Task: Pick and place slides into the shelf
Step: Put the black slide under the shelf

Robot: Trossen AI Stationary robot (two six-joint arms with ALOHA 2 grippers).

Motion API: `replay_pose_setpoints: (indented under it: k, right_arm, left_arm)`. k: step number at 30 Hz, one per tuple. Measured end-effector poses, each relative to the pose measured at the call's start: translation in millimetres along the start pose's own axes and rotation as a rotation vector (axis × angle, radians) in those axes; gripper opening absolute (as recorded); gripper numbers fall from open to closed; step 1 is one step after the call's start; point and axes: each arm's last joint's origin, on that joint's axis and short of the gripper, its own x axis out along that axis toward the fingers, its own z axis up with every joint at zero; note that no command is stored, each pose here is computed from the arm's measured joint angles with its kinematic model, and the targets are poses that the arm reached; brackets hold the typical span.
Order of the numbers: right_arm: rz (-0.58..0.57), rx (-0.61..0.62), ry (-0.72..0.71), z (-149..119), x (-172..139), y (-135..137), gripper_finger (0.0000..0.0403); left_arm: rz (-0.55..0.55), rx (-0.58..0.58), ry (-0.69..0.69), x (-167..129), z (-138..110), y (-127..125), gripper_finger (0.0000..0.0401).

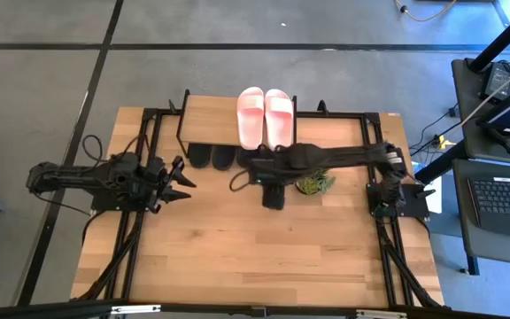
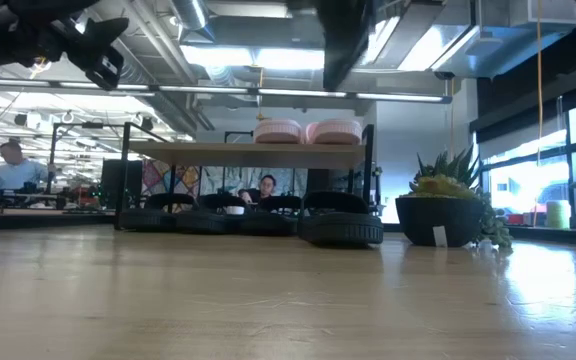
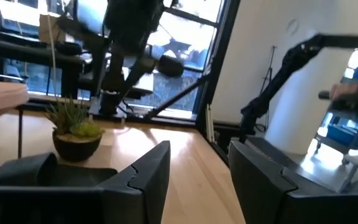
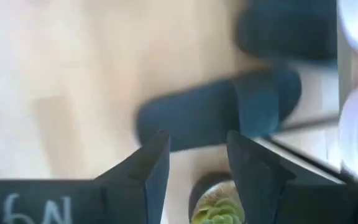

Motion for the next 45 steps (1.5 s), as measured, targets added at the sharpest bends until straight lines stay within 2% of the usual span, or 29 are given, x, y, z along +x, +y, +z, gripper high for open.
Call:
replay_pose_setpoints:
  k: [2,6,11,17,22,27,31,35,38,42,45]
  right_arm:
    - [0.074,-0.064,-0.083,-1,-20,6,0.0161]
    - [0.32,-0.142,-0.256,-6,-53,10,0.0161]
    - [0.43,-0.128,-0.383,-25,-63,2,0.0161]
    - [0.468,0.01,-0.471,-68,-46,-11,0.0161]
    - [0.533,0.101,-0.645,-101,-45,-19,0.0161]
    - [0.583,0.136,-0.806,-125,-47,-25,0.0161]
    - [0.592,0.146,-0.825,-144,-49,-30,0.0161]
    - [0.583,0.196,-0.887,-153,-56,-34,0.0161]
    - [0.575,0.156,-0.94,-156,-62,-35,0.0161]
    - [0.561,0.128,-0.966,-157,-66,-36,0.0161]
    - [0.551,0.113,-0.972,-158,-67,-37,0.0161]
  left_arm:
    - [0.001,0.007,0.013,4,-2,0,0.0156]
    - [0.042,-0.004,0.043,11,-6,0,0.0156]
    - [0.063,-0.045,0.13,19,-17,2,0.0156]
    - [0.14,-0.131,0.274,28,-35,7,0.0156]
    - [0.197,-0.146,0.363,37,-44,12,0.0156]
    - [0.19,-0.127,0.448,54,-44,15,0.0156]
    - [0.196,-0.121,0.515,71,-44,19,0.0156]
    - [0.21,-0.132,0.582,88,-49,23,0.0156]
    - [0.196,-0.14,0.621,101,-51,26,0.0156]
    - [0.136,-0.077,0.642,127,-48,28,0.0156]
    - [0.132,-0.054,0.644,148,-45,32,0.0156]
